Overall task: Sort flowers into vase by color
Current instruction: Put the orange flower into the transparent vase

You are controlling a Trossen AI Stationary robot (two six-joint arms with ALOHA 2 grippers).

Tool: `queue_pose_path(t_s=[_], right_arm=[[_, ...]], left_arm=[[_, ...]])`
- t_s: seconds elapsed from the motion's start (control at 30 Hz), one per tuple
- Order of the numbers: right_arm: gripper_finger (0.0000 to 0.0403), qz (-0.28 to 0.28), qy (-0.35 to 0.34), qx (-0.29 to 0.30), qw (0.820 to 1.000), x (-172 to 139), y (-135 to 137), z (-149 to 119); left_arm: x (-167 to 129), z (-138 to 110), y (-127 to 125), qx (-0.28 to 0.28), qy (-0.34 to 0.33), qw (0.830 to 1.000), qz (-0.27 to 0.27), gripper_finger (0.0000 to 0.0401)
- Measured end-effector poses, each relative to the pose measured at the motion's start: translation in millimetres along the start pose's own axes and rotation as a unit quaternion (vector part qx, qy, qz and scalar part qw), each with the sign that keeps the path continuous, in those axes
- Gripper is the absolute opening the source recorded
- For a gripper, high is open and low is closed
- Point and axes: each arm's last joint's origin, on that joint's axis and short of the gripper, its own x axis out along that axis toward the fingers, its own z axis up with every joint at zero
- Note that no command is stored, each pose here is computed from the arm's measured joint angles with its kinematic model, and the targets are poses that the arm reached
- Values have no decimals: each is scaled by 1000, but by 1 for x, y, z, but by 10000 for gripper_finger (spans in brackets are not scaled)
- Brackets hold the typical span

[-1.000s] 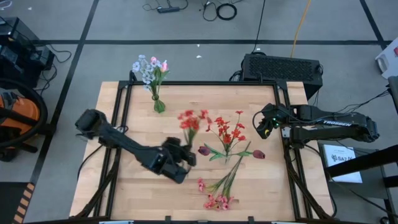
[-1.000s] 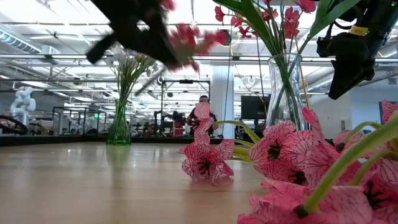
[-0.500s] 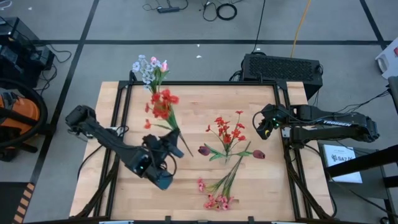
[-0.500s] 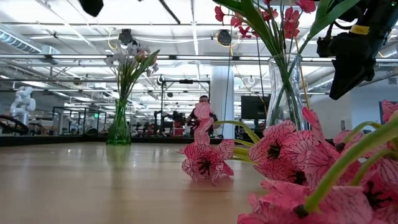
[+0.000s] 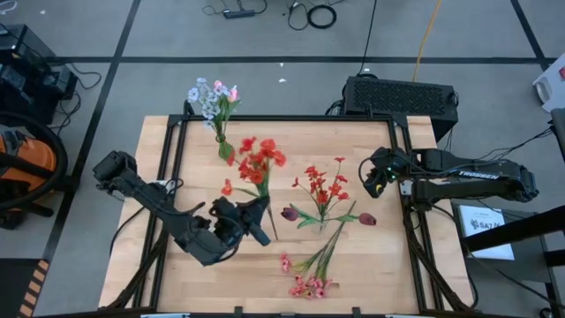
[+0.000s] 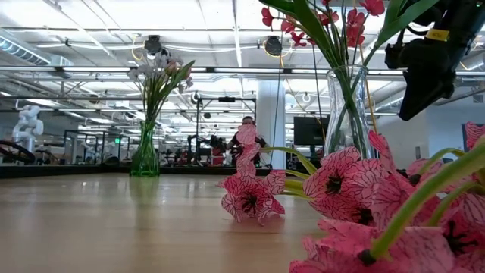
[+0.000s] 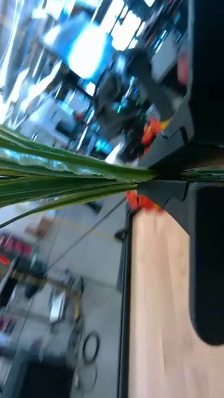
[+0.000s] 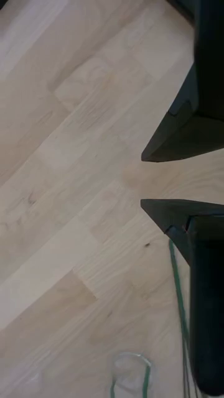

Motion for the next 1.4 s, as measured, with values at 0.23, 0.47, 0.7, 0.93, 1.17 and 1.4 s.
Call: queue_pose_path(t_s=[0.23, 0.47, 0.7, 0.93, 1.17, 1.4], right_arm=[[98, 12, -21, 3, 1000, 0, 2, 4], [98, 15, -26, 2, 1000, 0, 3, 5], [98, 15, -26, 0, 1000, 0, 3, 5], [98, 15, -27, 0, 1000, 0, 3, 5], [98, 14, -26, 0, 1000, 0, 3, 5], [98, 15, -25, 0, 1000, 0, 3, 5]], left_arm=[[24, 0, -7, -9, 13, 997, -79, 13], [46, -11, -15, -30, -15, 983, -182, 13], [69, -23, -18, -32, -47, 967, -248, 13], [100, -44, -46, 112, -89, 953, -269, 13], [109, -74, -53, 203, -100, 941, -254, 13], [123, -104, -43, 232, -83, 940, -234, 13]])
